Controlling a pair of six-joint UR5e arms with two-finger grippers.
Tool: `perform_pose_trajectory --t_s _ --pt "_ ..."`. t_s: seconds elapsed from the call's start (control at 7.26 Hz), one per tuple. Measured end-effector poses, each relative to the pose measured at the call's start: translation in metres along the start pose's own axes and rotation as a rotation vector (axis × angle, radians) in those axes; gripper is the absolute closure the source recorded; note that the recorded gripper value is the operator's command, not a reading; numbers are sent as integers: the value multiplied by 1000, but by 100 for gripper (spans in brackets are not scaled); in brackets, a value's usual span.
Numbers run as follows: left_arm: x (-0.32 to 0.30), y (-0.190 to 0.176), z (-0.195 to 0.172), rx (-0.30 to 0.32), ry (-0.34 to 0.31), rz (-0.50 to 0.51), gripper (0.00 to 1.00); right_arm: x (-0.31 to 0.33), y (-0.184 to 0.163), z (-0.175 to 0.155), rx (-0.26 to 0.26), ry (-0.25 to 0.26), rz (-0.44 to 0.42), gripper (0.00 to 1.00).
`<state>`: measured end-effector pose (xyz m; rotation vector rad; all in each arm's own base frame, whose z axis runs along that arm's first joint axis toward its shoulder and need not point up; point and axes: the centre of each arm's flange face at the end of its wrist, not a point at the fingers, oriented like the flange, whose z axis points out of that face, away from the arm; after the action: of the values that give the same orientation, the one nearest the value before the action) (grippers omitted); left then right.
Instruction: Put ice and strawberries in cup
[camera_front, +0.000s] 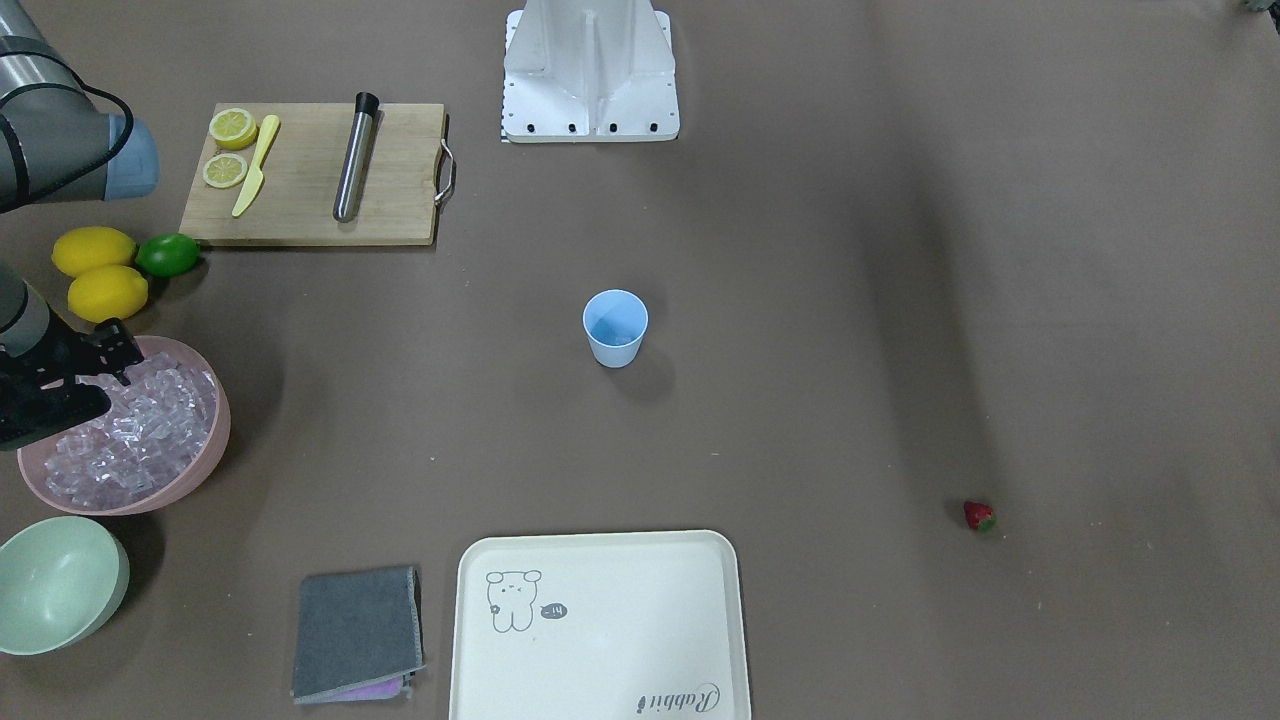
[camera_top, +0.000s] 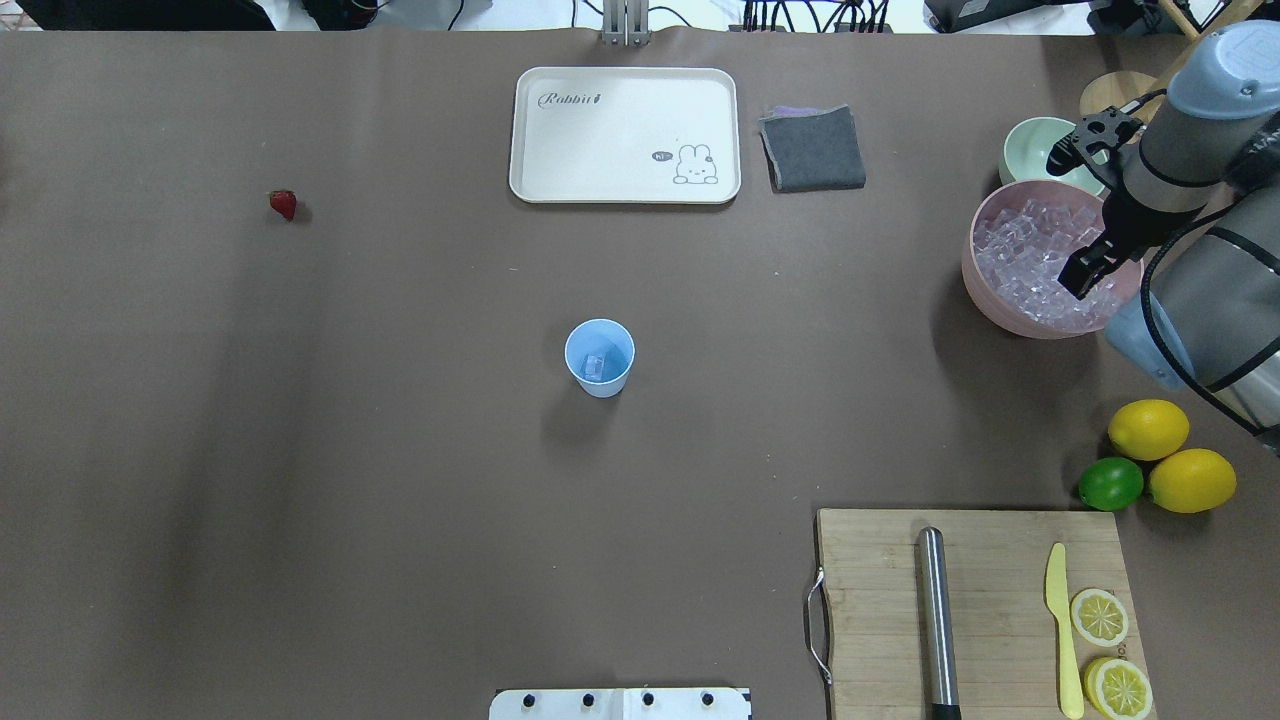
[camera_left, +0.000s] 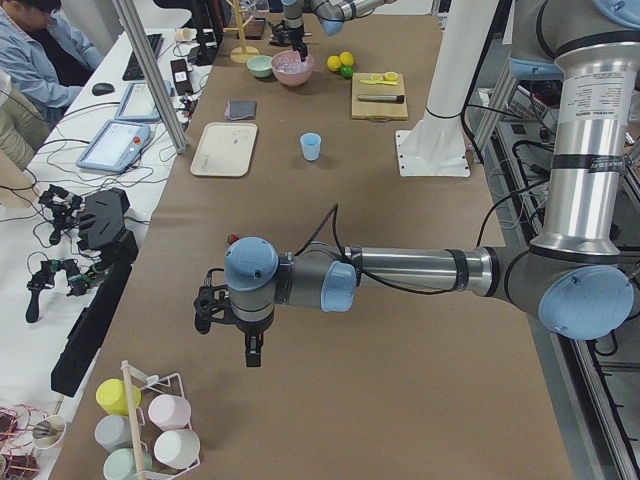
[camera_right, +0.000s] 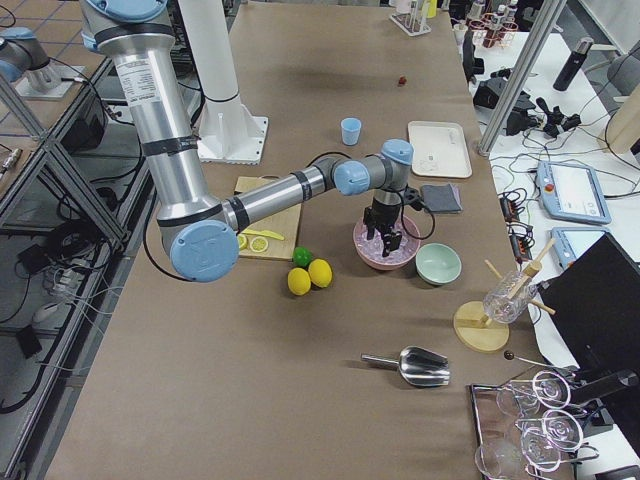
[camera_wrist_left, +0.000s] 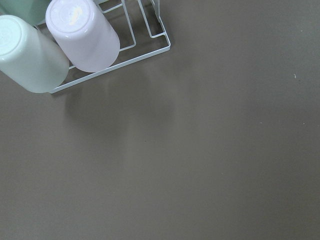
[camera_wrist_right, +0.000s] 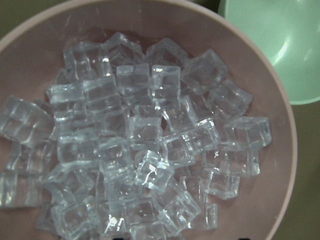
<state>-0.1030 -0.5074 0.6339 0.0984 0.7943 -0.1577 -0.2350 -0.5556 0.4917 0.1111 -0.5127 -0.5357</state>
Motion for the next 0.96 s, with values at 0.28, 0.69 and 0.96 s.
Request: perform_pose_trajectory --t_s 0.28,0.69,0.96 --pt "0 0 0 0 0 1 3 -3 5 -2 -4 -2 4 38" --pt "0 0 0 0 0 0 3 -7 3 -3 -5 -4 -1 39" --pt "0 0 0 0 0 0 3 -14 0 3 -14 -4 -9 39"
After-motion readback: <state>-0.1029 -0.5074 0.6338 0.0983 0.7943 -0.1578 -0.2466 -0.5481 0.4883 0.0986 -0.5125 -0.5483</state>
